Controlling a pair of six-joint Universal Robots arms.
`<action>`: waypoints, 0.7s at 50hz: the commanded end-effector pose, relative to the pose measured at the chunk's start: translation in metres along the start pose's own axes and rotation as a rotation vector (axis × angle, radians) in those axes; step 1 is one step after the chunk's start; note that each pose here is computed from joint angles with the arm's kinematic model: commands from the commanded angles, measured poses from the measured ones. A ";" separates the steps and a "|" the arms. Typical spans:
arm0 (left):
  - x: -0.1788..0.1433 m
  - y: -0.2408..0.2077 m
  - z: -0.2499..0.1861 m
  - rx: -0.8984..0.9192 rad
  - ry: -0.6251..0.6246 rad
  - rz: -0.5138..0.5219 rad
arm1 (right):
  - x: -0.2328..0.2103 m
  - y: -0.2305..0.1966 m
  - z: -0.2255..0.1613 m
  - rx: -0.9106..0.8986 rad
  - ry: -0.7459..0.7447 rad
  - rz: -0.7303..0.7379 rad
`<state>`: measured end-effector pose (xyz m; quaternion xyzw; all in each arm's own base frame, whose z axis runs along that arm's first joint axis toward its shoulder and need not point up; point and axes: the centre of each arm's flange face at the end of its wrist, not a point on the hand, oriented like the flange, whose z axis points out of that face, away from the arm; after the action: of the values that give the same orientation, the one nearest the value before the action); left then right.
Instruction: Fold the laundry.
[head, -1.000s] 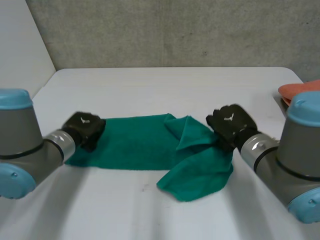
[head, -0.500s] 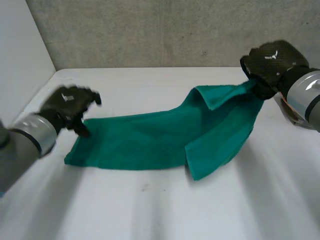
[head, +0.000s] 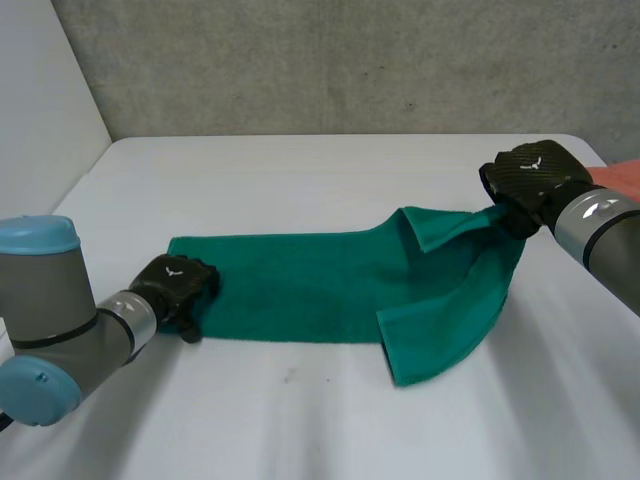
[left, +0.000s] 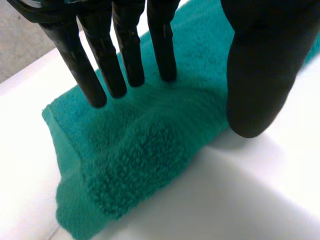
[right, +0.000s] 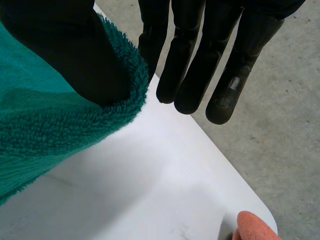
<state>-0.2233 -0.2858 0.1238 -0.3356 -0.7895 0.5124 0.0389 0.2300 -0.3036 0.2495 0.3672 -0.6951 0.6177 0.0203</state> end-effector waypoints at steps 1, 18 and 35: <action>-0.002 0.002 0.004 -0.004 -0.003 0.046 | -0.005 0.007 -0.001 -0.014 -0.010 0.003; -0.035 -0.119 -0.091 0.424 -0.177 -0.024 | 0.016 -0.027 -0.021 0.063 0.052 -0.023; -0.035 -0.141 -0.128 0.508 -0.184 -0.054 | 0.035 -0.072 -0.042 0.098 0.008 -0.016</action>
<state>-0.2102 -0.2323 0.3301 -0.2368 -0.6193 0.7459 0.0630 0.2235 -0.2766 0.3379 0.3654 -0.6497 0.6663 0.0217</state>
